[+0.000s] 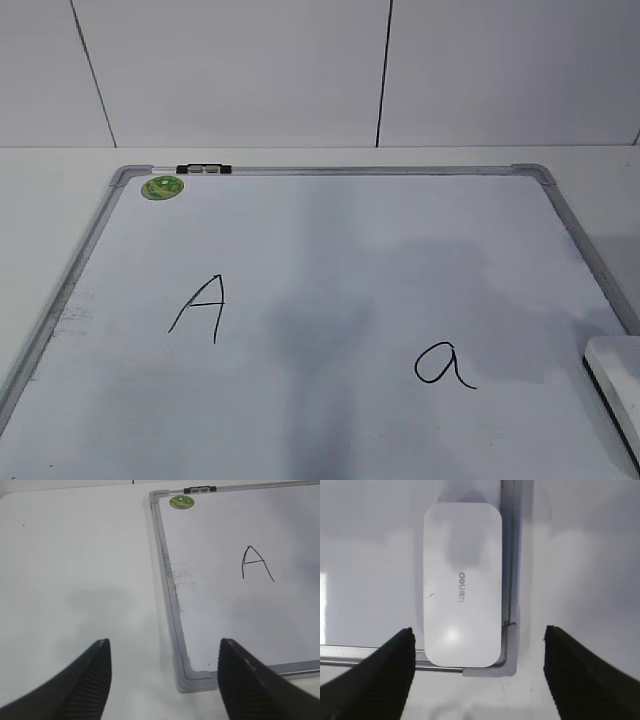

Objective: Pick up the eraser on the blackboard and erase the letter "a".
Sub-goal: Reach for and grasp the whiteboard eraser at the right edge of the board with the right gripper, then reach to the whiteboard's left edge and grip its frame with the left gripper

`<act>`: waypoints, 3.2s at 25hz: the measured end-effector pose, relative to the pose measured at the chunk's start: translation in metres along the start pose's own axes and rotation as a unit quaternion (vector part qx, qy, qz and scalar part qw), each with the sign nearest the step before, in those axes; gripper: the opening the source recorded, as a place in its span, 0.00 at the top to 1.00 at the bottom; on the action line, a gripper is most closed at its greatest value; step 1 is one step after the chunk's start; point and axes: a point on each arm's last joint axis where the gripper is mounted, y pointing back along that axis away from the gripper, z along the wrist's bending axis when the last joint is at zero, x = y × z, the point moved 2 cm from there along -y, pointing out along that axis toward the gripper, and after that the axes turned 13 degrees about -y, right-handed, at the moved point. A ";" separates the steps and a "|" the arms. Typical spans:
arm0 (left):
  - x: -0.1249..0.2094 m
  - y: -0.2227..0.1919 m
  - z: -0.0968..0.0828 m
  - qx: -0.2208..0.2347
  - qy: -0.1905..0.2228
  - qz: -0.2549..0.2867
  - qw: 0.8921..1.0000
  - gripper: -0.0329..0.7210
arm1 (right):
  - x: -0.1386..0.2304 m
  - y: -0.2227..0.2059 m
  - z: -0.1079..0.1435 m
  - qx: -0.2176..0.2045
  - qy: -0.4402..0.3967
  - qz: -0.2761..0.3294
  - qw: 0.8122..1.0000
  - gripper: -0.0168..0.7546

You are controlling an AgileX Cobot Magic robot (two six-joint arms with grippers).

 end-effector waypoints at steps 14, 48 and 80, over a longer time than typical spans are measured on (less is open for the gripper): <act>0.000 0.000 0.000 0.000 0.000 0.000 1.000 0.30 | -0.017 -0.026 0.005 -0.010 0.007 0.005 1.000 0.26; 0.000 0.000 0.000 0.000 0.000 0.000 1.000 0.30 | -0.014 -0.076 0.008 -0.013 0.017 0.129 0.991 0.10; 0.000 0.000 0.000 0.000 0.000 0.000 1.000 0.30 | -0.028 -0.102 0.009 -0.013 0.014 0.097 0.995 0.17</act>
